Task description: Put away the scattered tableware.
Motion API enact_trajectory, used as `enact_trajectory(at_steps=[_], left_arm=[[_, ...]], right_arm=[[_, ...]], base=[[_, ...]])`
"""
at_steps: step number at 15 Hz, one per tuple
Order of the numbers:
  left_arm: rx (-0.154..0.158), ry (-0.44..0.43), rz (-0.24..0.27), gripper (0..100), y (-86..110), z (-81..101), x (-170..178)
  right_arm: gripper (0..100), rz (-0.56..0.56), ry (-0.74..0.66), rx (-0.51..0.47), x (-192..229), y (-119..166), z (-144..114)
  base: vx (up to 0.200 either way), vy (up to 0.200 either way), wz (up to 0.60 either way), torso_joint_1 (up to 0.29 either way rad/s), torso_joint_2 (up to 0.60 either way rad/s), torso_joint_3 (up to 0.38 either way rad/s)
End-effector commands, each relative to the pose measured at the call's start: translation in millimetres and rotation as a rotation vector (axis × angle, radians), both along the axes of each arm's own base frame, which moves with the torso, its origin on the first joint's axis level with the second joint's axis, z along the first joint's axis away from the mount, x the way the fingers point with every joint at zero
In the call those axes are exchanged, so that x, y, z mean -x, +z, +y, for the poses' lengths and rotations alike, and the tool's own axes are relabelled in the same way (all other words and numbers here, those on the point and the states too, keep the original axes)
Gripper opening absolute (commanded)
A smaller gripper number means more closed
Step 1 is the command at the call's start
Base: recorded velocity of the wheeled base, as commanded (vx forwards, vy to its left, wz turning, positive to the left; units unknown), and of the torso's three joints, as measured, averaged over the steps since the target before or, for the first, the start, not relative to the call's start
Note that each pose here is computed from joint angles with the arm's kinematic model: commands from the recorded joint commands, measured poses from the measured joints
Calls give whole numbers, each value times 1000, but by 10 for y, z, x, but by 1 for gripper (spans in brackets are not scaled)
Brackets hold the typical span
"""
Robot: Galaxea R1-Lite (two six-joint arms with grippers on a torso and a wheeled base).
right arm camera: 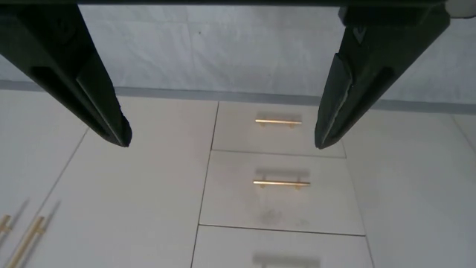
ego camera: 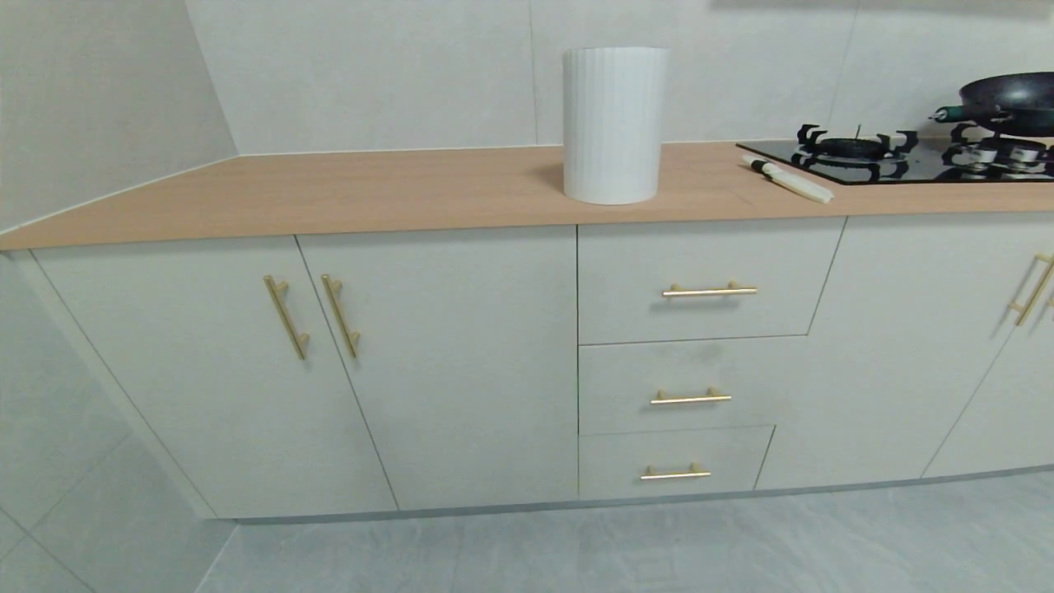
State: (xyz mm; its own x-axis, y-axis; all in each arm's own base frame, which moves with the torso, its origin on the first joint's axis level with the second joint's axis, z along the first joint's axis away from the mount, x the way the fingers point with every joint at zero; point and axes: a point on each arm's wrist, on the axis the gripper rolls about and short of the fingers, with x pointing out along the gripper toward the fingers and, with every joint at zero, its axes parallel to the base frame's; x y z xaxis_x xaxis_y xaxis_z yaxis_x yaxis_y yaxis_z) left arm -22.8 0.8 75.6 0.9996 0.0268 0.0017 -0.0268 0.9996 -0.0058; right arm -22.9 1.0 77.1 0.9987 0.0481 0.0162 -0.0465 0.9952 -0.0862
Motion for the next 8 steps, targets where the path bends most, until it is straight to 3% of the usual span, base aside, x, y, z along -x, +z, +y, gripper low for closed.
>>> enact_trajectory(at_steps=[1, 8], left_arm=[[0, 1, 0, 100, 0, 0, 0], [0, 1, 0, 100, 0, 0, 0]], right_arm=[[100, 2, 1, 0, -3, 2, 0], [100, 4, 1, -1, -3, 0, 0]], base=[[200, 0, 0, 7, 7, 7], [200, 0, 0, 2, 1, 2]])
